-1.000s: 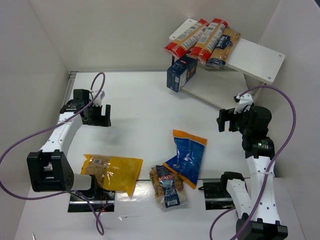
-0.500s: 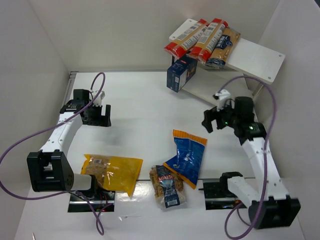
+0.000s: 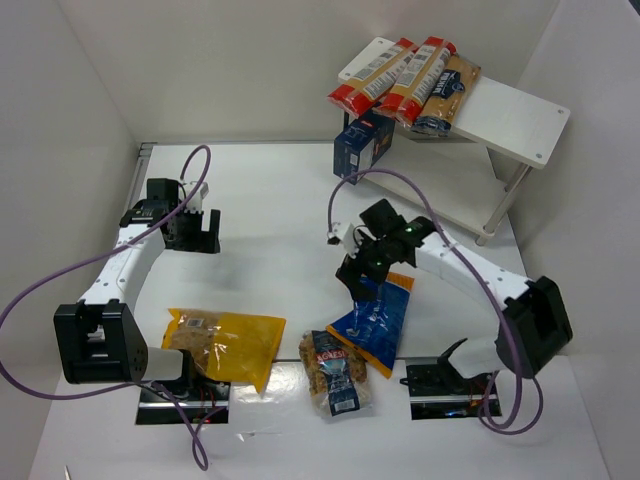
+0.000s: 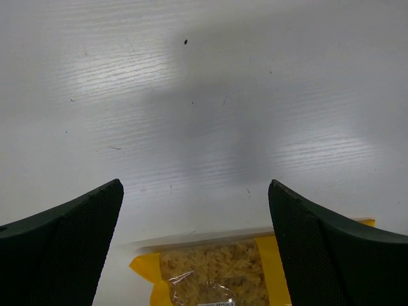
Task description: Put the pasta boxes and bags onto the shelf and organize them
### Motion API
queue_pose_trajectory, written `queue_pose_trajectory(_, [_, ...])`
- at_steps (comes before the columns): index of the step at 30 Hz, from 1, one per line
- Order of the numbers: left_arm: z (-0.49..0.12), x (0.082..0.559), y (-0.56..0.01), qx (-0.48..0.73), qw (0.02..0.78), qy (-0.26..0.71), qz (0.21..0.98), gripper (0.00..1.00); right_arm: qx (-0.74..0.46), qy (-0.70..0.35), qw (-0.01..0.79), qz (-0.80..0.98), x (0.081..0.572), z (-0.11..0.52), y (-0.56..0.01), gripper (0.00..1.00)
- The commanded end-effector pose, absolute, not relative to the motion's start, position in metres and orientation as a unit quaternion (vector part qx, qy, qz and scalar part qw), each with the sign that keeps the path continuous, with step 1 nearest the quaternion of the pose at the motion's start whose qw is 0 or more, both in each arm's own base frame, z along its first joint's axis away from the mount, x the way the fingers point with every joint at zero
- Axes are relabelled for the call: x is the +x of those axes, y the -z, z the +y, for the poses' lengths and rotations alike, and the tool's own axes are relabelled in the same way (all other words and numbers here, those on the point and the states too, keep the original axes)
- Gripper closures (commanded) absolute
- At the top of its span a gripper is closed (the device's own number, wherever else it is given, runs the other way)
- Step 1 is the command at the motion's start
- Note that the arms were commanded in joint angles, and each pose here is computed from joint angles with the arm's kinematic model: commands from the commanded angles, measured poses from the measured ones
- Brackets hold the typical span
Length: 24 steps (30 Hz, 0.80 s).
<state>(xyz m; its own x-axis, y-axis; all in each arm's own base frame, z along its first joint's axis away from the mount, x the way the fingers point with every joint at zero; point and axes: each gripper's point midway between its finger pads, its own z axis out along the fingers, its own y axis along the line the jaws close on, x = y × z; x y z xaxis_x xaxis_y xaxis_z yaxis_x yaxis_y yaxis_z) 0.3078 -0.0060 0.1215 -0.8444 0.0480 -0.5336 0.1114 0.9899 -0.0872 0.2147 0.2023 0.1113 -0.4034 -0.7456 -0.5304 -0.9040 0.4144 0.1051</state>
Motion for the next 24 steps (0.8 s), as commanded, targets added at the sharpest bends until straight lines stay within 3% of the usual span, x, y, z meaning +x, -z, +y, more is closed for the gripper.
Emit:
queue_pose_trajectory(1, [-0.003, 0.314, -0.123, 0.047, 0.279, 0.050, 0.958, 0.00, -0.522, -0.163, 0.193, 0.815, 0.224, 0.214, -0.106, 0.00])
queue_pose_trajectory(6, [-0.003, 0.314, -0.120, 0.047, 0.275, 0.051, 0.959, 0.00, -0.511, -0.122, 0.138, 0.840, 0.221, 0.219, -0.068, 0.00])
queue_pose_trajectory(13, [-0.003, 0.314, -0.118, 0.046, 0.271, 0.051, 0.960, 0.00, -0.493, -0.035, 0.121, 0.861, 0.229, 0.220, -0.035, 0.00])
queue_pose_trajectory(14, [-0.003, 0.314, -0.118, 0.046, 0.271, 0.051, 0.960, 0.00, -0.493, -0.021, 0.117, 0.862, 0.231, 0.216, -0.031, 0.11])
queue_pose_trajectory(15, [-0.003, 0.314, -0.118, 0.046, 0.271, 0.051, 0.960, 0.00, -0.491, -0.003, 0.106, 0.864, 0.230, 0.212, -0.019, 0.33])
queue_pose_trajectory(17, [-0.003, 0.314, -0.118, 0.046, 0.271, 0.051, 0.960, 0.00, -0.467, 0.022, 0.110, 0.877, 0.238, 0.209, -0.013, 1.00])
queue_pose_trajectory(21, [-0.005, 0.314, -0.118, 0.048, 0.271, 0.057, 0.960, 0.00, -0.474, 0.031, 0.121, 0.872, 0.250, 0.214, -0.018, 1.00])
queue_pose_trajectory(24, [-0.005, 0.314, -0.120, 0.048, 0.275, 0.056, 0.959, 0.00, -0.498, -0.059, 0.176, 0.847, 0.258, 0.258, -0.069, 1.00])
